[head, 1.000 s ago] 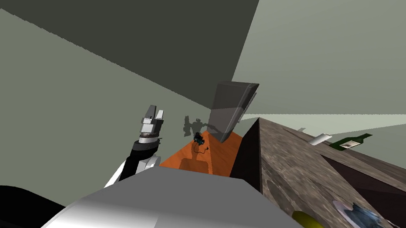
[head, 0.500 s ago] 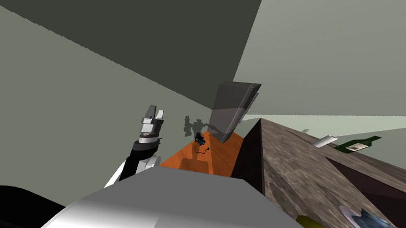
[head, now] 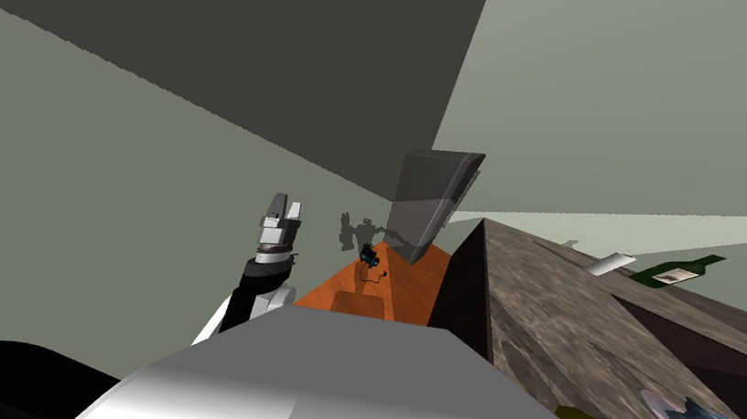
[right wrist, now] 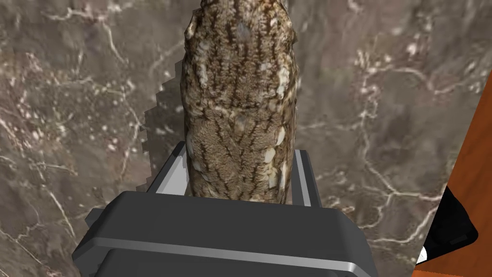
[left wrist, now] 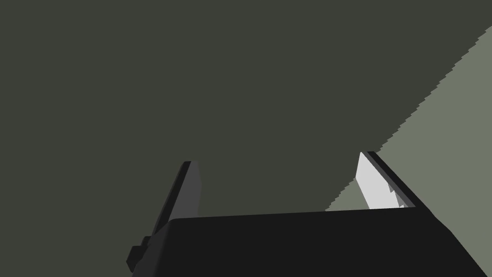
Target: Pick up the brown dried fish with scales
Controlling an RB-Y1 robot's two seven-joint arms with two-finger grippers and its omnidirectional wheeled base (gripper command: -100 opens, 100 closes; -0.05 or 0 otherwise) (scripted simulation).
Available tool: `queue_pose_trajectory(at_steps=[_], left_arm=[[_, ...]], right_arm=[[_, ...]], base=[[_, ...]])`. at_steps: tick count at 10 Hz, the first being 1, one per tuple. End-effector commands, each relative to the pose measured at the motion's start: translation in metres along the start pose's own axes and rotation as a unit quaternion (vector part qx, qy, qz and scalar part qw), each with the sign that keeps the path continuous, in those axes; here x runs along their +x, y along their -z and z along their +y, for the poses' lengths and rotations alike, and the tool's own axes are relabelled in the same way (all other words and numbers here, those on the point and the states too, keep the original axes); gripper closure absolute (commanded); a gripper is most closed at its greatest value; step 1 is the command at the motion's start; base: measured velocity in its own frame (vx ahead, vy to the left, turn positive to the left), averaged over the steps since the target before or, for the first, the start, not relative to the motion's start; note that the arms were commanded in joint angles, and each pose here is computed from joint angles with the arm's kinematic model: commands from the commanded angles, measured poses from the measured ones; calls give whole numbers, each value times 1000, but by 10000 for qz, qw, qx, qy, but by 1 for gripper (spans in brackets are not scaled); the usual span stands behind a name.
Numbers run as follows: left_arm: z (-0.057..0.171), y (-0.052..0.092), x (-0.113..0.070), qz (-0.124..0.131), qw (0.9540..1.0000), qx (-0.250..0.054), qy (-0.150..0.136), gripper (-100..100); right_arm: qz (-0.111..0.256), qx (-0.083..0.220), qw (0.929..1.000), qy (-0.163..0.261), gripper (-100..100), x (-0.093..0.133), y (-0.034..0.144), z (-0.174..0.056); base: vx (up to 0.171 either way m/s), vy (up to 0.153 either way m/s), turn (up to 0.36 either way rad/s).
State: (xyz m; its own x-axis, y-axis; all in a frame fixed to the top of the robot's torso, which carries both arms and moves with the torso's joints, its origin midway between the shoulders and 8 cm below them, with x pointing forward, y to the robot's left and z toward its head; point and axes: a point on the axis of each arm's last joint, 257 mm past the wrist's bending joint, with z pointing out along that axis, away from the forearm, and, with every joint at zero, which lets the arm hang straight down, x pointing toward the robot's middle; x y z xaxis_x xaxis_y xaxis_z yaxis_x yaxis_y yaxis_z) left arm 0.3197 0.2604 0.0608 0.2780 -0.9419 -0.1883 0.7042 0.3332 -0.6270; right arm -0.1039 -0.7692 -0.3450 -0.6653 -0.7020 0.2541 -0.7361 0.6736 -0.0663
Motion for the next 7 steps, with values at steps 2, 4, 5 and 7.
queue_pose_trajectory(at_steps=[2, 4, 5, 7], left_arm=[[0, 0, 0, 0, 10000, 0, 0, 0], [0, 0, 0, 0, 10000, 0, 0, 0], [0, 0, 0, 0, 10000, 0, 0, 0], [0, 0, 0, 0, 10000, 0, 0, 0]], right_arm=[[17, -3, 10000, -4, 100, 8, 2, 4], [28, 12, 10000, -3, 100, 14, 4, 5], [-32, 83, 9999, -120, 100, 11, 4, 2], [-9, 101, 9999, -99, 100, 17, 7, 3]], base=[[3, 5, 24], [4, 12, 45], [4, 13, 21], [3, 14, 34]])
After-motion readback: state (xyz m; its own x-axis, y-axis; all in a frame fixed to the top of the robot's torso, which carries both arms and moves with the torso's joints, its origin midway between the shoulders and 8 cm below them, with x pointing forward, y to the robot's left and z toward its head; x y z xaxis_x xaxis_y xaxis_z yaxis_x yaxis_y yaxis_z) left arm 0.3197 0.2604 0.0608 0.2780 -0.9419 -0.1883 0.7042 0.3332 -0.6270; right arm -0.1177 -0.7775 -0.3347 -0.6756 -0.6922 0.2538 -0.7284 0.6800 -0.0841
